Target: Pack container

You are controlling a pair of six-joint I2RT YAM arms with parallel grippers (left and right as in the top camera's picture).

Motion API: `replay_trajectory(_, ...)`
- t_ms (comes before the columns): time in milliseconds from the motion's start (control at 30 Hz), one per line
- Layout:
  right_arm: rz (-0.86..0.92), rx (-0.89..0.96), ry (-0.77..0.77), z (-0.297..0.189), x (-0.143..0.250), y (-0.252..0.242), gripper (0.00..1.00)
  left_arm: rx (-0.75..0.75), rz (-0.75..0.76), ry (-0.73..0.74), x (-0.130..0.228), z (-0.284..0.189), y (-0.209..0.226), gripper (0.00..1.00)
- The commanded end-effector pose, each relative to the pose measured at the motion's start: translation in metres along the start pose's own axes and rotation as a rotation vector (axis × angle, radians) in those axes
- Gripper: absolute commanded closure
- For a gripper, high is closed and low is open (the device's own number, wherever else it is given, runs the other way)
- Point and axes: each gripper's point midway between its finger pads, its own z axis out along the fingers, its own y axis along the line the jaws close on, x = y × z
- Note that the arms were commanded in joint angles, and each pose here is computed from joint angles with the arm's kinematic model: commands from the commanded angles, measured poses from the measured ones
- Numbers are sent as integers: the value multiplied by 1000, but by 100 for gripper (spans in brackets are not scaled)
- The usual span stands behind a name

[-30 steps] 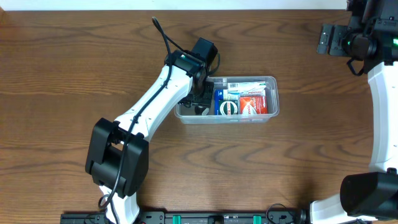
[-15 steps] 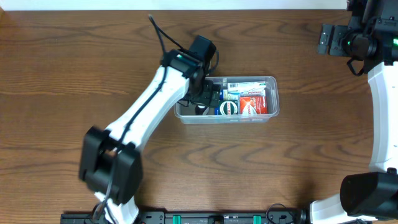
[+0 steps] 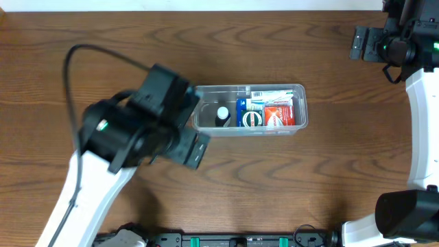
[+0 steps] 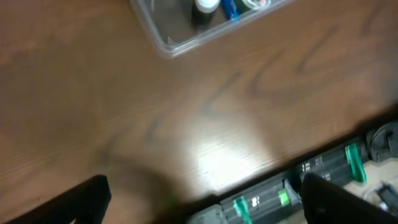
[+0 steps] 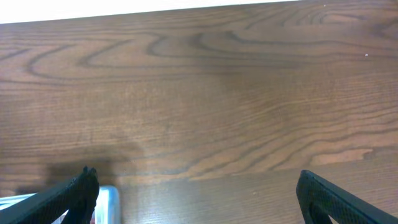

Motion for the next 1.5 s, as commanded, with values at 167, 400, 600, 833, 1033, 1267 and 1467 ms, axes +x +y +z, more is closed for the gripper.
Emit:
replay_trajectory(167,17,9,-3,-1,-1,-3,1,-35,7,33,52,-32,8,2)
replay_trajectory(400,17,9,-3,-1,-1,-3,1,-76,25,-164,53,-59,16,2)
replay_trajectory(600,17,9,-3,-1,-1,-3,1,-111,20,-368,48,-76,24,2)
replay_trajectory(833,17,9,-3,-1,-1,-3,1,-246,-118,-558,41,-64,68,2)
replay_trajectory(1033,17,9,-3,-1,-1,-3,1,-290,-228,-681,40,-39,94,2)
replay_trajectory(1267,17,9,-3,-1,-1,-3,1,-398,-297,-849,33,-7,134,2)
replay_trajectory(1467,17,9,-3,-1,-1,-3,1,-433,-267,-1016,26,20,144,2)
